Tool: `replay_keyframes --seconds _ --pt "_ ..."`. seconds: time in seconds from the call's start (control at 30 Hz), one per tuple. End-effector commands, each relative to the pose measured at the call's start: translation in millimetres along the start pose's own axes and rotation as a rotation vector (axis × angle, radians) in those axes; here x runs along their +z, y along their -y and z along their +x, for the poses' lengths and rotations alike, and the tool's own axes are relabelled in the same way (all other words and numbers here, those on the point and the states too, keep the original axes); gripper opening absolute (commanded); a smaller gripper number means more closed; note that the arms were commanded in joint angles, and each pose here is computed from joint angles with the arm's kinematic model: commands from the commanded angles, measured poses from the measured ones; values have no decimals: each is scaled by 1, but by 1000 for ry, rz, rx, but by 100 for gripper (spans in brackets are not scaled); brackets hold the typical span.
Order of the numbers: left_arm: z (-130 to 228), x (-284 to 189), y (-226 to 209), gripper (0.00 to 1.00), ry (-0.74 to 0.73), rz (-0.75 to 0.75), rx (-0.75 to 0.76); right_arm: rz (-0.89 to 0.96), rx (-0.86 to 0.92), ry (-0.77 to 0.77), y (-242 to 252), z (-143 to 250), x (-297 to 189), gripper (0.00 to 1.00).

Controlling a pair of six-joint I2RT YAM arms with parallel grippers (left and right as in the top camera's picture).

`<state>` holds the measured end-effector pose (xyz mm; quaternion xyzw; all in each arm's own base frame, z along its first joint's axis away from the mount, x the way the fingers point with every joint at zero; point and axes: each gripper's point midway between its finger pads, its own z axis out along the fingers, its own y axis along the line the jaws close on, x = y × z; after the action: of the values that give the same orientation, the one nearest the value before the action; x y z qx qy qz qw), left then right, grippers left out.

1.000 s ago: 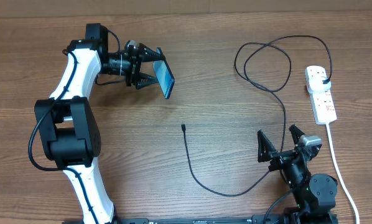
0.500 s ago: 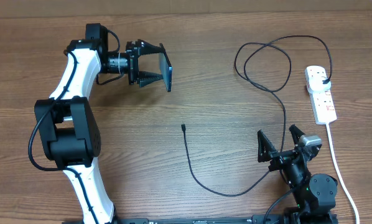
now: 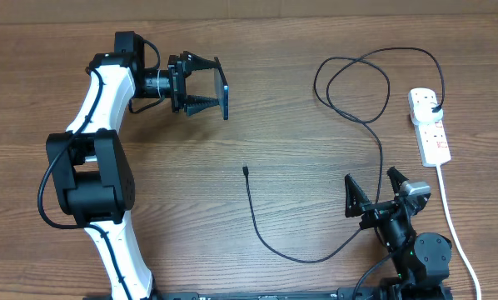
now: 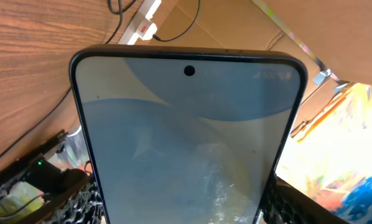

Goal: Plug charger to phone and switch on socket
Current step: 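Lift the phone with the left gripper and raise it upright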

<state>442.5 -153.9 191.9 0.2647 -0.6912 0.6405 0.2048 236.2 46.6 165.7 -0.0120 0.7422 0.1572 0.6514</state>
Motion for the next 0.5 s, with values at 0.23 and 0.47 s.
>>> replay_keyframes --seconds 0.23,0.47 --pt "2 -2 9 25 -3 9 -63 15 -3 13 2 -2 0 100" --pt "1 -2 8 26 6 2 -63 31 -6 15 5 -2 0 100"
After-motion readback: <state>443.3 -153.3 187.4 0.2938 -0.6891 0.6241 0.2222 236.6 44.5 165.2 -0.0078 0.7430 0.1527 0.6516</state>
